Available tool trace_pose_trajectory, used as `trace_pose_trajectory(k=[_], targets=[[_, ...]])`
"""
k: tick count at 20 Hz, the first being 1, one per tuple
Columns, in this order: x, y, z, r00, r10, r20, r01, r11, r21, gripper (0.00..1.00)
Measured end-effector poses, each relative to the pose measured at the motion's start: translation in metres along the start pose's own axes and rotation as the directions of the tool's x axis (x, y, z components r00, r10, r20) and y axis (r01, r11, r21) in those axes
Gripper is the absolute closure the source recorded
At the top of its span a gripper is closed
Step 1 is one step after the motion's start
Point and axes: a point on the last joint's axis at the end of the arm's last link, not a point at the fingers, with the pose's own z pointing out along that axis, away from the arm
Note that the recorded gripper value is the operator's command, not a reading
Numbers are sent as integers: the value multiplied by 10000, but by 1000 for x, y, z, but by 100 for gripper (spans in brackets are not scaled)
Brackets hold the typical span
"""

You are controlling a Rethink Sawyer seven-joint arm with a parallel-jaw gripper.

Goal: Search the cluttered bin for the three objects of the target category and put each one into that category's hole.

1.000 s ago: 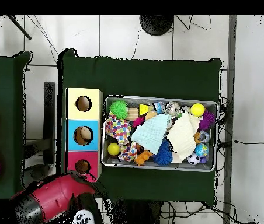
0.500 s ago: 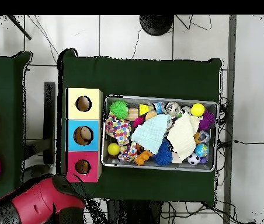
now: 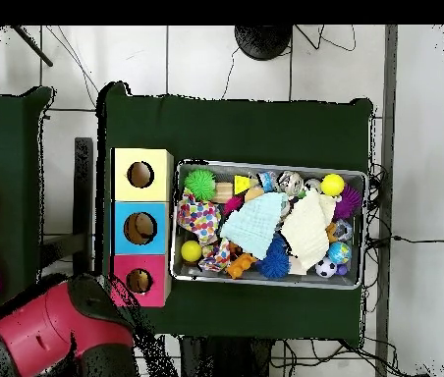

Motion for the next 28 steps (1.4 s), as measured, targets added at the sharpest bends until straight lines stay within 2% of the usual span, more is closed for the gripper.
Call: trace_pose_trajectory(k=[3, 6, 12, 16, 18, 19, 22, 27, 28], targets=[[-9, -2, -3, 9997, -38, 261, 38, 10000, 20, 100], [-25, -15, -3, 9989, 77, 469, -83, 9999, 118, 100], [-50, -38, 8, 9981, 418, 452, -429, 9988, 230, 100], [-69, -53, 29, 9976, 563, 406, -576, 9978, 329, 100], [-72, -56, 36, 9977, 536, 405, -551, 9979, 346, 100], [-75, -60, 48, 9980, 459, 431, -474, 9982, 363, 100], [-79, -67, 58, 9977, 430, 525, -447, 9985, 324, 100], [-90, -87, 78, 9948, 535, 865, -542, 9985, 61, 100], [-94, -93, 84, 9928, 560, 1056, -556, 9984, -67, 100]])
